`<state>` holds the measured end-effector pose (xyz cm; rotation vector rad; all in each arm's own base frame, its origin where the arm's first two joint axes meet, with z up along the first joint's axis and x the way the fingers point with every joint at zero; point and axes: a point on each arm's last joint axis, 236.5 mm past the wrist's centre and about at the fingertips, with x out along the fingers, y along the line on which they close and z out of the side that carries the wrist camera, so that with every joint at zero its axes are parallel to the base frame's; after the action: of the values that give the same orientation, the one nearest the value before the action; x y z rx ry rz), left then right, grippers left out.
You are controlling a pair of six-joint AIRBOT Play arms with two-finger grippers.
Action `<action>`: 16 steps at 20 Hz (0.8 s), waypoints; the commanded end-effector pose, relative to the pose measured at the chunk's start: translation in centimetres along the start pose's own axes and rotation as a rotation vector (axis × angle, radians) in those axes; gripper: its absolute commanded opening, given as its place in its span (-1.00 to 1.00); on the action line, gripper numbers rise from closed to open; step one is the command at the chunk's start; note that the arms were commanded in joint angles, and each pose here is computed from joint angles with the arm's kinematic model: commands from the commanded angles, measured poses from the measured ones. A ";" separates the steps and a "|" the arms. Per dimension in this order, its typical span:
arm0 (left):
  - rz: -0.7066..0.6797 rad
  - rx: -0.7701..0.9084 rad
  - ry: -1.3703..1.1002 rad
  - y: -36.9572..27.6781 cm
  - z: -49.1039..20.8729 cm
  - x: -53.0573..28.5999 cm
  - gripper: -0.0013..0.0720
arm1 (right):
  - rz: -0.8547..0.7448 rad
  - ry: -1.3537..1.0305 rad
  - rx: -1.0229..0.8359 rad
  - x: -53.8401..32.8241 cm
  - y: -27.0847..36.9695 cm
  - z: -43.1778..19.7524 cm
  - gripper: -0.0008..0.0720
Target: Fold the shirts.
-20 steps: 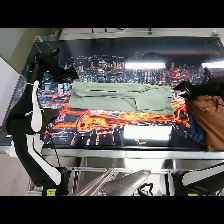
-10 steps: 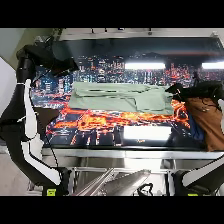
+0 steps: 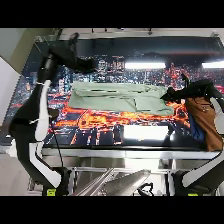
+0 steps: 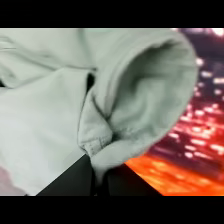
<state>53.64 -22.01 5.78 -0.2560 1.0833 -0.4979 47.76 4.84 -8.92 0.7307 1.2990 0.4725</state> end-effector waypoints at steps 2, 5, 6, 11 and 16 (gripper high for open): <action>-0.057 0.095 0.093 -6.3 -4.9 10.1 -0.91 | 0.068 -0.045 -0.127 -6.3 8.4 1.8 -0.93; -0.088 0.165 0.122 -10.6 -9.6 17.5 -0.91 | 0.077 -0.108 -0.229 -12.6 15.2 1.7 -0.93; -0.097 0.187 0.134 -11.9 -11.1 19.3 -0.91 | 0.078 -0.125 -0.241 -14.3 16.9 1.5 -0.93; -0.218 0.120 0.120 -17.4 -13.7 24.0 -0.91 | 0.090 -0.074 -0.275 -15.5 20.7 -0.7 -0.93; -0.302 -0.001 0.190 -17.1 -12.1 19.3 -0.91 | 0.098 -0.040 -0.319 -13.2 23.0 -1.7 -0.93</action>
<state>45.94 -46.81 -10.36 -0.3003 1.1944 -0.7725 45.46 10.44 16.15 0.5513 1.1112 0.7026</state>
